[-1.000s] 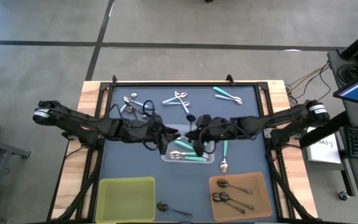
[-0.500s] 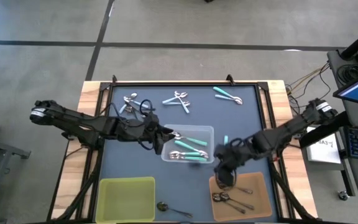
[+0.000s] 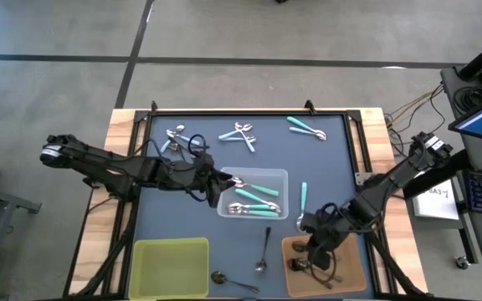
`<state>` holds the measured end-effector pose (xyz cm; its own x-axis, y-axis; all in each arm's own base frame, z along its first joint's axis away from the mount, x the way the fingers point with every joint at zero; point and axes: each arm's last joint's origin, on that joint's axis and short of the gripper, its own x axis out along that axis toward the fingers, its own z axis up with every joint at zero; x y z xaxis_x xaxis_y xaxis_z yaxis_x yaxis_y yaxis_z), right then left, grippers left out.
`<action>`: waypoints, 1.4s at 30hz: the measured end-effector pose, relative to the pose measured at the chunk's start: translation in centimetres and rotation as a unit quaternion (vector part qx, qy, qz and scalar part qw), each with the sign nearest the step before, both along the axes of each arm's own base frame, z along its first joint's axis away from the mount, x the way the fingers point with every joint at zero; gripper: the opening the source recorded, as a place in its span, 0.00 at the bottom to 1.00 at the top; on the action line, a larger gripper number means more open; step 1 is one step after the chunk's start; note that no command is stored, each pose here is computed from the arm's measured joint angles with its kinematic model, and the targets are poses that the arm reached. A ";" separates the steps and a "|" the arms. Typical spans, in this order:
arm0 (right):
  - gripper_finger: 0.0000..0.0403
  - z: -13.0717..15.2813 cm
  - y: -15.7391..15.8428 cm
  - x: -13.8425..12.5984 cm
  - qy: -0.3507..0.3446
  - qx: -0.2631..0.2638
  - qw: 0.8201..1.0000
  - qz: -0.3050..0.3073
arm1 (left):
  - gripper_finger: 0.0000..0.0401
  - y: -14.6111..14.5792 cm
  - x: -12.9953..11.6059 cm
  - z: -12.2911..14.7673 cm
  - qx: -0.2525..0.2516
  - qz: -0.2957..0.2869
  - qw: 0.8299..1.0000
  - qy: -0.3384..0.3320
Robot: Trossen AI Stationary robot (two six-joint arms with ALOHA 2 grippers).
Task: Sort silverware by color (type)
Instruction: Put the black spoon into the orange bin
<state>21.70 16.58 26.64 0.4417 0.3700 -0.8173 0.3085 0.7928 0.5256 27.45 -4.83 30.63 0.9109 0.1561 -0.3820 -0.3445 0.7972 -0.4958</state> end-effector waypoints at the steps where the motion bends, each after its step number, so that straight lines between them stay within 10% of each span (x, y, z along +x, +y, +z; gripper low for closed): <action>1: 0.02 0.0 0.2 -0.1 0.002 0.000 1.000 0.002 | 0.31 0.0 0.0 0.0 0.000 0.000 1.000 0.000; 25: 0.08 -1.9 -1.0 2.6 -0.059 -0.107 0.983 0.137 | 0.31 -1.9 -1.4 -1.8 -0.046 -0.079 0.990 0.109; 37: 0.31 -2.2 -1.6 6.4 -0.211 -0.178 0.928 0.250 | 0.31 -3.6 -2.0 -1.9 -0.057 -0.101 0.986 0.118; 42: 0.35 -4.5 -1.4 7.5 -0.223 -0.246 0.876 0.351 | 0.31 -3.9 -2.3 -2.3 -0.053 -0.106 0.983 0.138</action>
<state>29.24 15.22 22.18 0.5618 0.3299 -0.7586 -0.4941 0.8693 0.0122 25.10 -8.76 28.37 0.7775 -0.0796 -0.6238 -0.3103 0.8142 -0.4907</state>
